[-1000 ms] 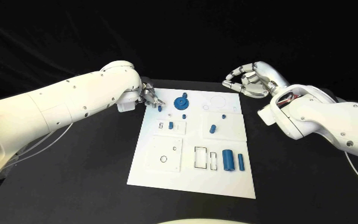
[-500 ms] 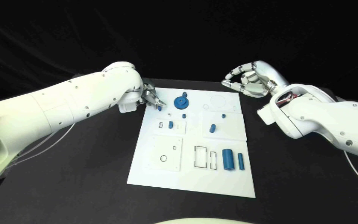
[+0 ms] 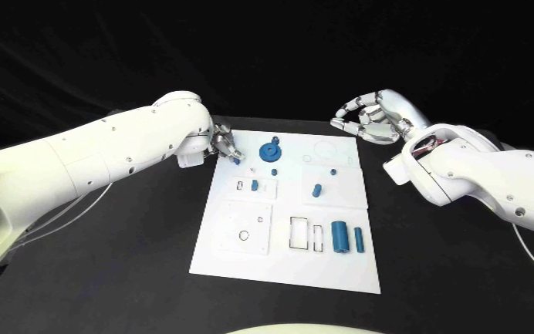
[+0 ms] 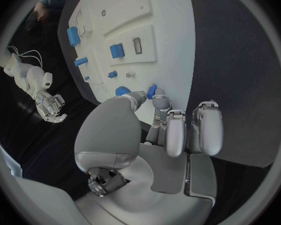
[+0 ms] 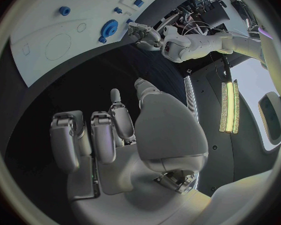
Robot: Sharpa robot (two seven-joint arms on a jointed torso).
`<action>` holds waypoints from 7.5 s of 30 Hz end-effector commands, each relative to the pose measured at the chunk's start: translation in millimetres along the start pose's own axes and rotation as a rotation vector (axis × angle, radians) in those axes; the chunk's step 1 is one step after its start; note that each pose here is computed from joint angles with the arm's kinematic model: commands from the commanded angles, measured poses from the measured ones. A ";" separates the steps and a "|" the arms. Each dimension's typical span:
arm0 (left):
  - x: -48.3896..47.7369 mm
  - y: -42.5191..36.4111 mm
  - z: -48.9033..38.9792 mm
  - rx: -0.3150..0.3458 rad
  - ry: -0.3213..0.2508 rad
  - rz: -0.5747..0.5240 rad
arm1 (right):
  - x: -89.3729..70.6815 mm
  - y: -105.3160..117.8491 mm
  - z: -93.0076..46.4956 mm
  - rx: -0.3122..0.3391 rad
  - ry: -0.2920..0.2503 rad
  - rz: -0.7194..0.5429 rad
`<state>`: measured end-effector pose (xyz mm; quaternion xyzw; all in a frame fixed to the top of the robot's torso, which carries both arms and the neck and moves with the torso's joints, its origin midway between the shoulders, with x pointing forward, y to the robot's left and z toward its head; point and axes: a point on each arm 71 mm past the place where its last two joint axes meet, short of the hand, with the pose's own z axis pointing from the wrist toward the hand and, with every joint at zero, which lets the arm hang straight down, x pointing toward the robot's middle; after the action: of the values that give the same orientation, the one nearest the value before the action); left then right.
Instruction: Assemble the parts on the task board
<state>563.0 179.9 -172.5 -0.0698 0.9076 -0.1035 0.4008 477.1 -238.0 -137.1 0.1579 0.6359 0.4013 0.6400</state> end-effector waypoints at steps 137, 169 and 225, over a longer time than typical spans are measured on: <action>64.1 9.2 -33.8 0.099 0.060 0.013 | 1.8 -4.0 -2.5 -0.002 0.012 -0.003; 62.7 5.8 -29.1 0.087 0.059 0.012 | 2.1 -3.6 -2.7 -0.004 0.014 -0.002; 34.5 -12.2 -46.6 0.474 -0.256 -0.275 | 0.4 -5.3 -3.0 -0.003 0.007 -0.004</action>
<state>505.5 176.4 -174.9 -0.1179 0.8299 -0.2828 0.4662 476.3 -242.8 -141.4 0.1597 0.6378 0.3980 0.6397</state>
